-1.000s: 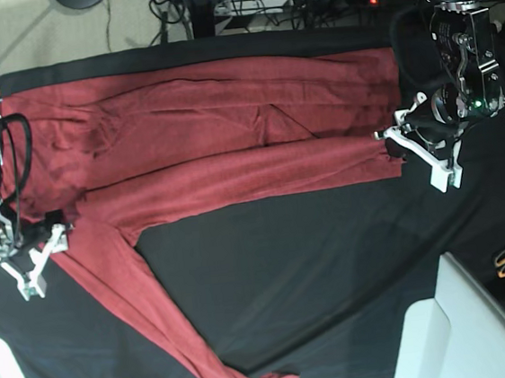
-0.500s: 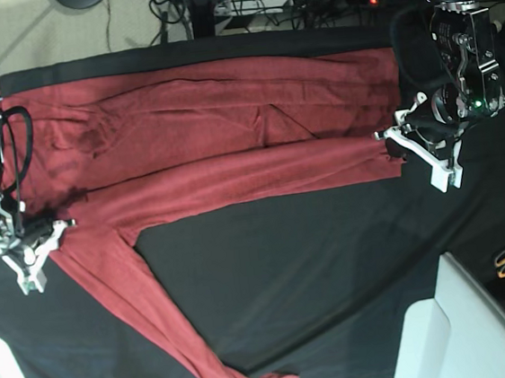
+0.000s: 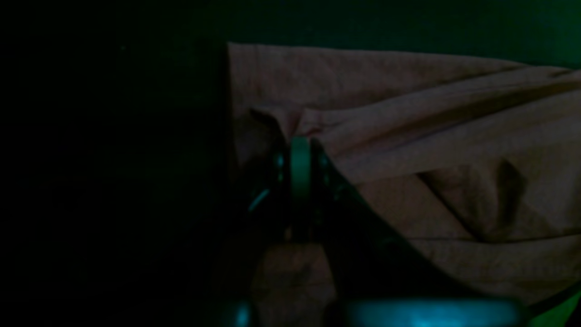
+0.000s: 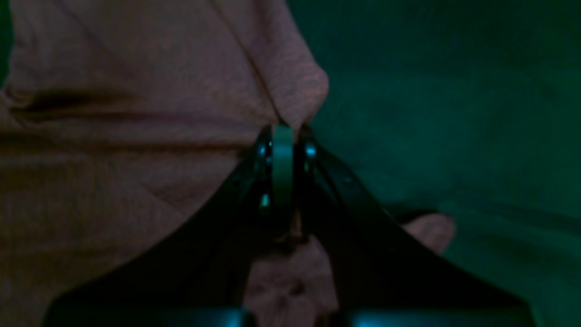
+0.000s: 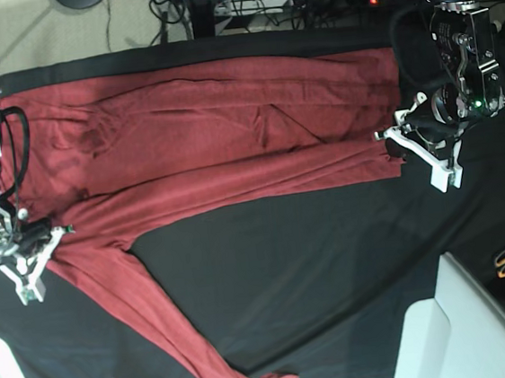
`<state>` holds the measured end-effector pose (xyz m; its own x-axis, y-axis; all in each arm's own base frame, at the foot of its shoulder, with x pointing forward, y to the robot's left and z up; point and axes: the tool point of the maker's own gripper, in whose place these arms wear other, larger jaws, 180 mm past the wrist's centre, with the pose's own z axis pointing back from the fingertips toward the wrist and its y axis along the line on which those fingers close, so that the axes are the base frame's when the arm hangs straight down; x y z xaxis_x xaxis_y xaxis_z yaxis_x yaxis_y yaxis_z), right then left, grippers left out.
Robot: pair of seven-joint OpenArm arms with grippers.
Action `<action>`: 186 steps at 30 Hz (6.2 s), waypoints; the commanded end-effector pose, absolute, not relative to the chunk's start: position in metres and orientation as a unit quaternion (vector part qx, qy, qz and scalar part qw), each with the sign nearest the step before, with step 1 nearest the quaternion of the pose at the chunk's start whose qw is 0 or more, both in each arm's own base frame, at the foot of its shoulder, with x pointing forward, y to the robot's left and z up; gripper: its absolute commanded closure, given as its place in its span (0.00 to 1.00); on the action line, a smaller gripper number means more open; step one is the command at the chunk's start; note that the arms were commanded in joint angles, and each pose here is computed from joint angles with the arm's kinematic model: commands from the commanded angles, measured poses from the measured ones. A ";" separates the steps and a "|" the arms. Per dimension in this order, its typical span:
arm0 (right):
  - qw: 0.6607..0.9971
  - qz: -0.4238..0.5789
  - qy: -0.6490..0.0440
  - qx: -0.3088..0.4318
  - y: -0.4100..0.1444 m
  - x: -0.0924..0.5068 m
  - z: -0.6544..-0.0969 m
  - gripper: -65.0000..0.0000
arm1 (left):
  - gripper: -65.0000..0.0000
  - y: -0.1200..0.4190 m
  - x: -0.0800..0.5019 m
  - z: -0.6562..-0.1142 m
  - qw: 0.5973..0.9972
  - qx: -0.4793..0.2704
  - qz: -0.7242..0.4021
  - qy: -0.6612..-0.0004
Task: Fold the T-shirt properly
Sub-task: 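Lower the folded half onto the shirt and hold with both grippers, then pull the folded edge taut with both grippers, sliding it toward the collar, then open both grippers and lift them off the folded shirt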
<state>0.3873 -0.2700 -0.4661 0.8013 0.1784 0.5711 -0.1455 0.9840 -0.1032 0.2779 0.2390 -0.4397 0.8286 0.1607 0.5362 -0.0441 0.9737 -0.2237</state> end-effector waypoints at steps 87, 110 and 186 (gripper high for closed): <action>0.975 -0.015 -0.203 -0.090 -0.315 0.249 -0.457 1.00 | 1.00 0.235 0.257 -0.417 0.946 -0.088 0.014 -0.312; 0.977 -0.018 -0.197 -0.077 -0.303 0.246 -0.465 1.00 | 1.00 0.233 0.233 -0.442 0.960 -0.024 -0.012 -0.278; 0.920 -0.187 -0.321 -0.125 -0.415 0.326 -0.478 0.98 | 1.00 0.306 0.212 -0.387 0.917 0.038 0.161 -0.363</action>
